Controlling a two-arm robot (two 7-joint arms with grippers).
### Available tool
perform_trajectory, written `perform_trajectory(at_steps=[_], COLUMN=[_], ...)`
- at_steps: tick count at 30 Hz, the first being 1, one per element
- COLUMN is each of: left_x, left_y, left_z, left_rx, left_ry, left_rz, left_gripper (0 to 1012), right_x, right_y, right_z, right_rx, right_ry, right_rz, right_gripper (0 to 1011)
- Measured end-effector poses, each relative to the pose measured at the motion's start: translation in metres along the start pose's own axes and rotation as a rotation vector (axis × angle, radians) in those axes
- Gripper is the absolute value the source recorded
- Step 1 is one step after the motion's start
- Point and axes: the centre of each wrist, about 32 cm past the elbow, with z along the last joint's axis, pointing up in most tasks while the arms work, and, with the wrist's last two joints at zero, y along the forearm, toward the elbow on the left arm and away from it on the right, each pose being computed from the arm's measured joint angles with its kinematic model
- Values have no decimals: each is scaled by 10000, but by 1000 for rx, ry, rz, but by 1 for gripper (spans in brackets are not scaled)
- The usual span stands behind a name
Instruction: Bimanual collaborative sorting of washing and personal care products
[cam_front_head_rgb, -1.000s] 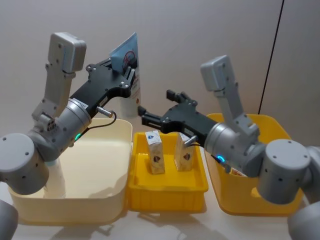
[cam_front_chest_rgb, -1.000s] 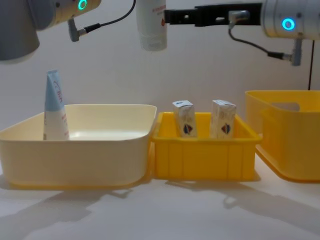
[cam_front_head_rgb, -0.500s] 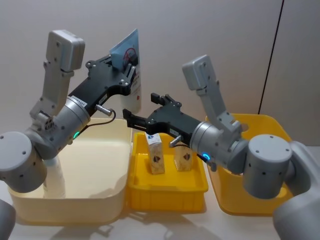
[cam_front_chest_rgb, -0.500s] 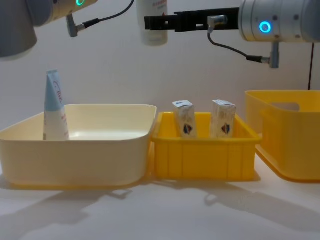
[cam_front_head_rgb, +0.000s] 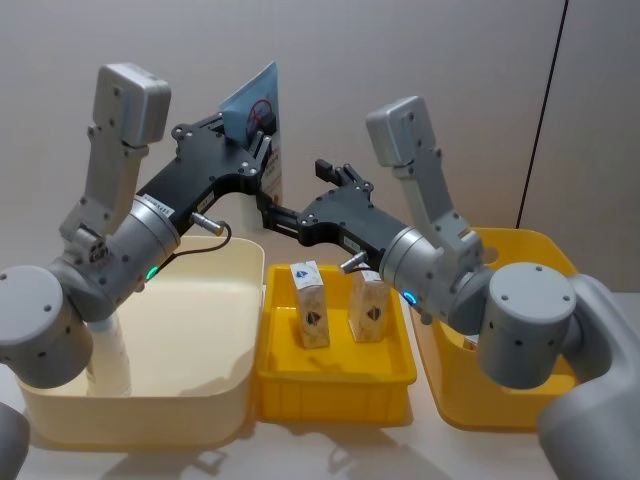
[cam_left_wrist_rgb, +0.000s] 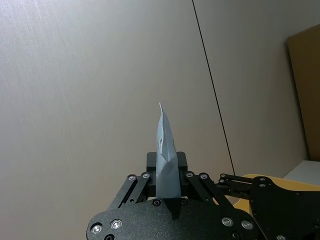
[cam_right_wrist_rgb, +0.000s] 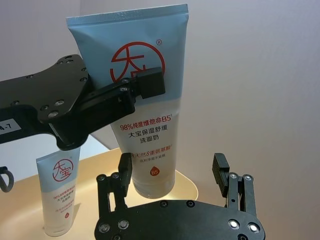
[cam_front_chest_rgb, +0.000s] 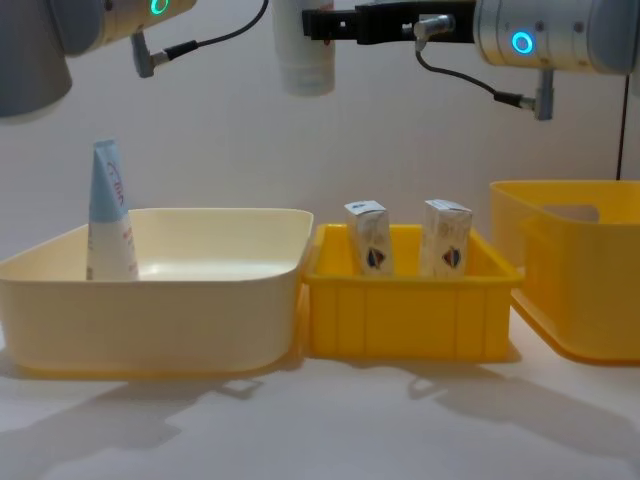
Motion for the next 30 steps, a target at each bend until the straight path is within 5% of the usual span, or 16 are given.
perform_trajectory(at_steps=[30], left_x=[-40], left_y=[-17], left_z=[-37], left_rx=[27], left_ry=[-11], left_rz=[4], left_gripper=[217], right_x=[-3], right_y=[177], right_z=[52], right_rx=[-35], right_ry=[-5], right_rz=[20], right_gripper=[1001])
